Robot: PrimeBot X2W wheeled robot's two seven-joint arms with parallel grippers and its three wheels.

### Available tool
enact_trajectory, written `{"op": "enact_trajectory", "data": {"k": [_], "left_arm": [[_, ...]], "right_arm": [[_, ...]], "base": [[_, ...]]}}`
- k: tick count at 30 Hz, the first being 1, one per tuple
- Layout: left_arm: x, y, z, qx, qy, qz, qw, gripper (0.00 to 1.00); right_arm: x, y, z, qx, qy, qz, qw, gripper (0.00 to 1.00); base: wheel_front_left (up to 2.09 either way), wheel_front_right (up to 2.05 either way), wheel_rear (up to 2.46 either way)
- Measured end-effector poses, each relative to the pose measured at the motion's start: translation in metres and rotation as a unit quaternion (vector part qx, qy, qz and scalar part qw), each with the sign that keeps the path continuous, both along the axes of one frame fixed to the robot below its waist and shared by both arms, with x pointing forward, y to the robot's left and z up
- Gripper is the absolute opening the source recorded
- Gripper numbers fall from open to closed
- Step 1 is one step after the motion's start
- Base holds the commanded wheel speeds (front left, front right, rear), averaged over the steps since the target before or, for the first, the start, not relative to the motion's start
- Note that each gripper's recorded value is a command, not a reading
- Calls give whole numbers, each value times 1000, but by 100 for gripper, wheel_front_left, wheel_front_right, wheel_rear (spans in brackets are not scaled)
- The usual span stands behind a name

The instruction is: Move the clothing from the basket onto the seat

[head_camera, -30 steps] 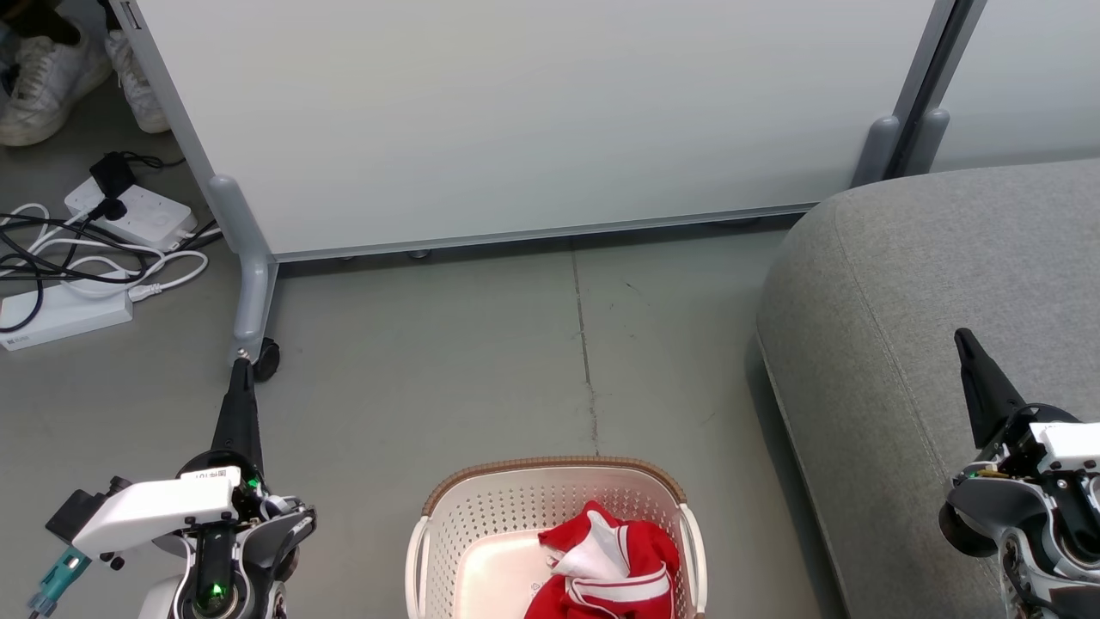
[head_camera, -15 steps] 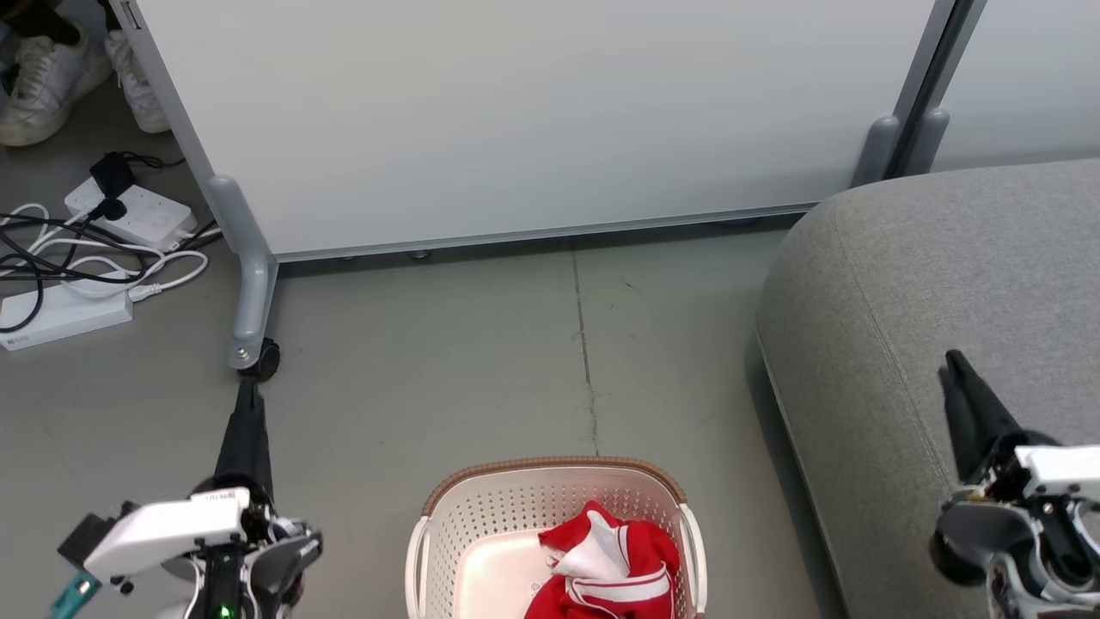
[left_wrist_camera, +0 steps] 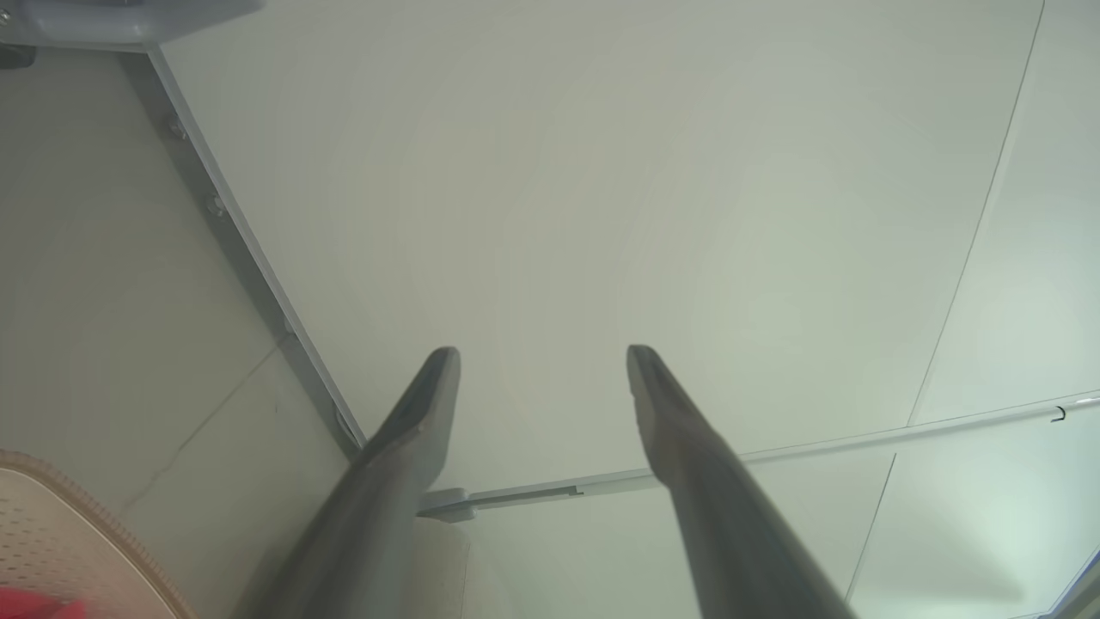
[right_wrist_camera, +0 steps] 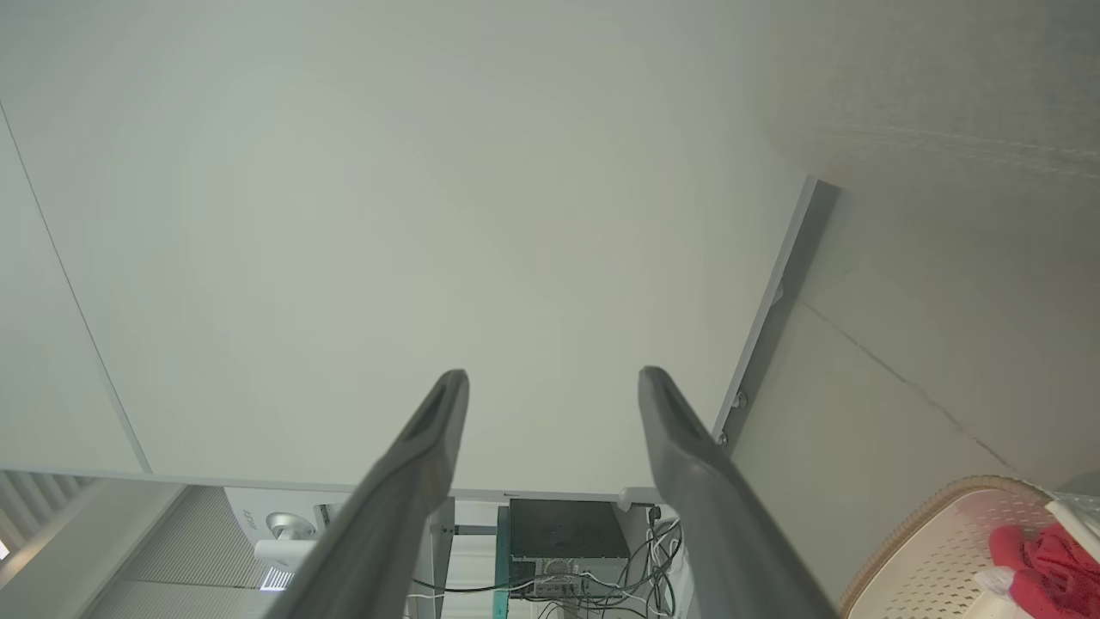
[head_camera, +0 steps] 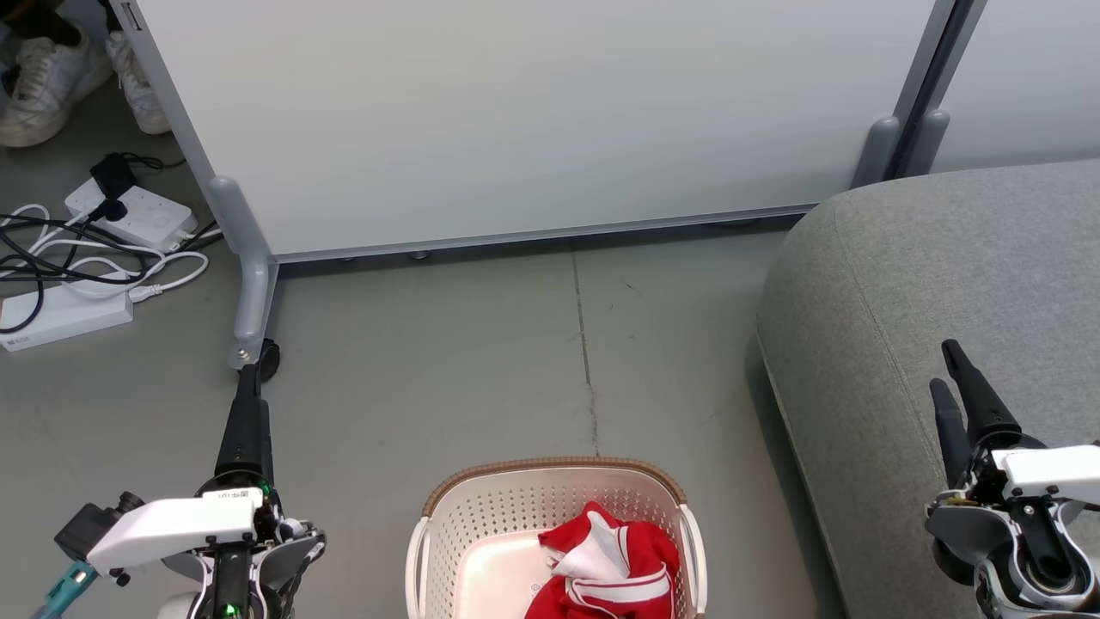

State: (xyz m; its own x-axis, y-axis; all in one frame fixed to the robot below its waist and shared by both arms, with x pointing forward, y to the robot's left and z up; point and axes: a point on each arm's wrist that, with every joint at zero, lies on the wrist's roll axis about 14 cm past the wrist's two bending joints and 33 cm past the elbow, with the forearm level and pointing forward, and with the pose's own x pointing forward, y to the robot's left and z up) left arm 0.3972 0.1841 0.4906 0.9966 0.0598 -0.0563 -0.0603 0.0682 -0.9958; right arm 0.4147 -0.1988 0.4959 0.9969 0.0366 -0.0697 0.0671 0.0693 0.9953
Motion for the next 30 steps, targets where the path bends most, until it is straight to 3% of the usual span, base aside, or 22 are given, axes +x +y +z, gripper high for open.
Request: {"op": "enact_trajectory", "data": {"k": [10, 11, 17, 30], "left_arm": [[5, 2, 19, 113, -27, -3, 993, 100], [5, 2, 21, 139, -30, -4, 990, 100], [6, 1, 31, 214, -41, -8, 976, 100], [6, 0, 41, 371, -49, -17, 927, 100]], "right_arm": [[5, 0, 20, -133, -26, 1, 991, 100], [5, 1, 24, -168, -32, 3, 985, 100], [8, 5, 38, -250, -53, 3, 967, 100], [8, 21, 55, -379, -89, 13, 921, 100]], "base": [[0, 0, 0], [0, 0, 0], [0, 0, 0], [0, 0, 0]]}}
